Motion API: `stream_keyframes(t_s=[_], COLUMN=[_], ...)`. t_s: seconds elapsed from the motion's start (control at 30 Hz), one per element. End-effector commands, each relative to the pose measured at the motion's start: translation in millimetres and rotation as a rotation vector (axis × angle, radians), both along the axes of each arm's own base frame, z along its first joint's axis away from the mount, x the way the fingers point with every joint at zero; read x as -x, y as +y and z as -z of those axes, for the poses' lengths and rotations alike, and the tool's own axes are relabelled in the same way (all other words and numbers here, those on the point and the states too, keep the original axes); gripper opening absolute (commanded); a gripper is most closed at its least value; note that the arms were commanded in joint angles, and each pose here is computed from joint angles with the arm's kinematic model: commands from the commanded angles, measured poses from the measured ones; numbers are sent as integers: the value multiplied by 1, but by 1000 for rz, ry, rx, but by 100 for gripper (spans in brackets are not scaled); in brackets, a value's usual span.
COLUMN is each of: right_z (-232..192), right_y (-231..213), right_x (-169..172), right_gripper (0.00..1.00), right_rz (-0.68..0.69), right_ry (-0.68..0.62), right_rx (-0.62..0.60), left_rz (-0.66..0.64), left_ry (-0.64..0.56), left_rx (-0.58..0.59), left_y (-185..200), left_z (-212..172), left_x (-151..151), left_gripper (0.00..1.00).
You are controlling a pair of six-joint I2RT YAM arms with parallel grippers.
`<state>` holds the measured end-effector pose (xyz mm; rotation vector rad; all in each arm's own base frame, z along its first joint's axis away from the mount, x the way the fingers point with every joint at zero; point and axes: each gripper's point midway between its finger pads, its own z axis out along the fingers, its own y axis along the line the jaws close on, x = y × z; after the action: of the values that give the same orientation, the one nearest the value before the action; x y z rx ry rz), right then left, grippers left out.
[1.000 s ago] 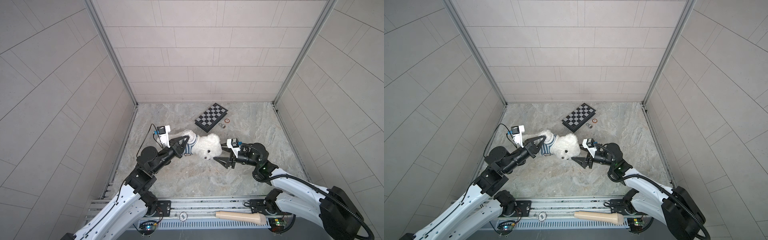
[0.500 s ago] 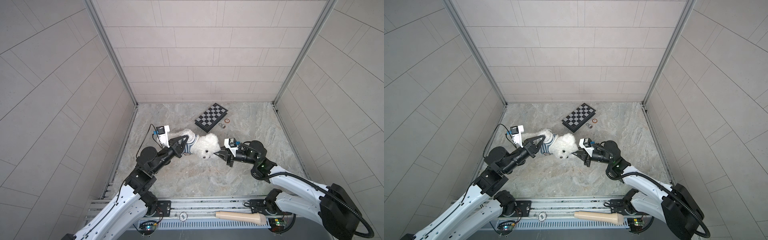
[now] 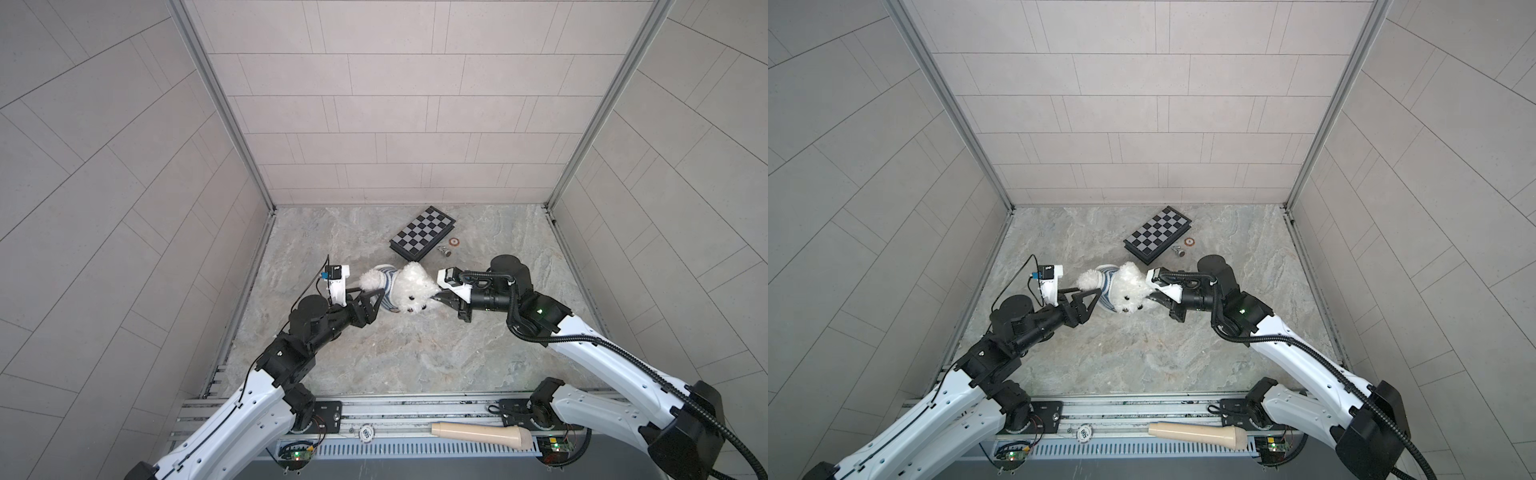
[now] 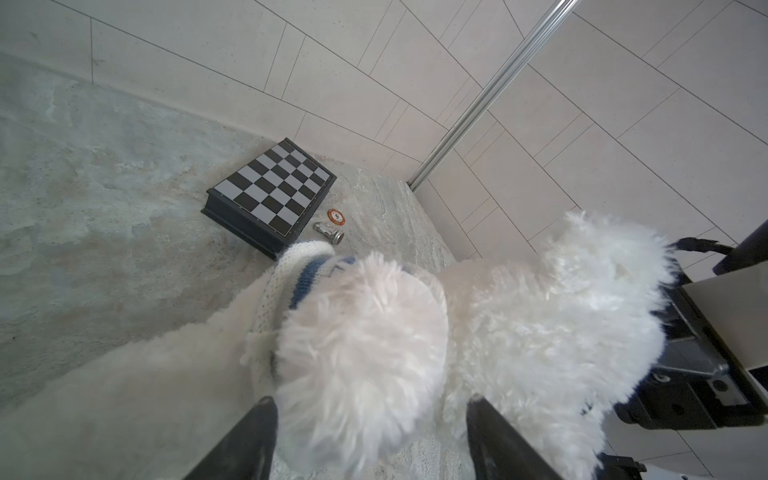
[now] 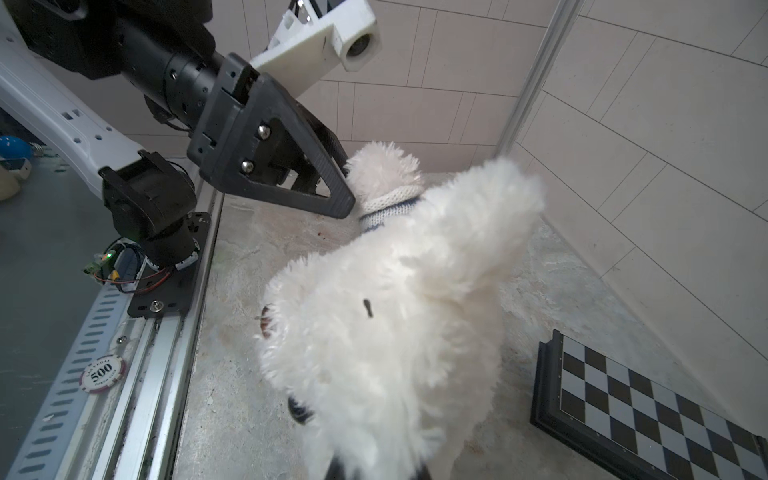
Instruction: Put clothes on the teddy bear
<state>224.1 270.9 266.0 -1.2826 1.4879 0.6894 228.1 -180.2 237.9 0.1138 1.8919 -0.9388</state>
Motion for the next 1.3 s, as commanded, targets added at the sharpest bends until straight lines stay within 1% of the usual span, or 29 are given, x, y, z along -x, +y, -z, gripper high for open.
stream_keyframes(t_s=[0.0,0.07,0.1,0.2,0.33,0.4,0.47,0.53,0.73,0.83,1.0,1.13,1.27], right_z=[1,6,9,13,10,5,0,-6,-18,-21,-23,-26,-24], right_y=[-1,0,1,4,9,11,11,9,3,3,7,11,15], right_x=[2,0,-1,0,9,14,15,15,2,1,5,10,13], right_gripper=[0,0,0,0,0,0,0,0,0,0,0,0,0], right_rz=[-55,-60,-65,-91,-143,-167,-164,-154,-64,-56,-91,-123,-136], right_ry=[-94,-108,-120,-167,-208,-232,-252,-268,-298,-301,-306,-314,-318], right_rx=[106,158,190,256,276,268,254,245,254,255,238,214,210], left_rz=[29,60,85,178,238,245,235,234,171,212,338,390,381], left_ry=[-42,-60,-68,-88,-102,-97,-78,-83,-118,-145,-158,-139,-111], left_rx=[-38,-22,-2,70,119,120,94,83,49,70,174,158,129], left_y=[4,1,-1,-14,-22,-25,-25,-25,-12,-18,-42,-62,-75], left_z=[-9,-16,-22,-42,-65,-73,-74,-77,-81,-88,-107,-104,-94], left_x=[10,16,20,32,38,37,33,33,31,35,39,39,32], left_gripper=[74,74,76,87,93,93,93,93,92,91,90,88,86])
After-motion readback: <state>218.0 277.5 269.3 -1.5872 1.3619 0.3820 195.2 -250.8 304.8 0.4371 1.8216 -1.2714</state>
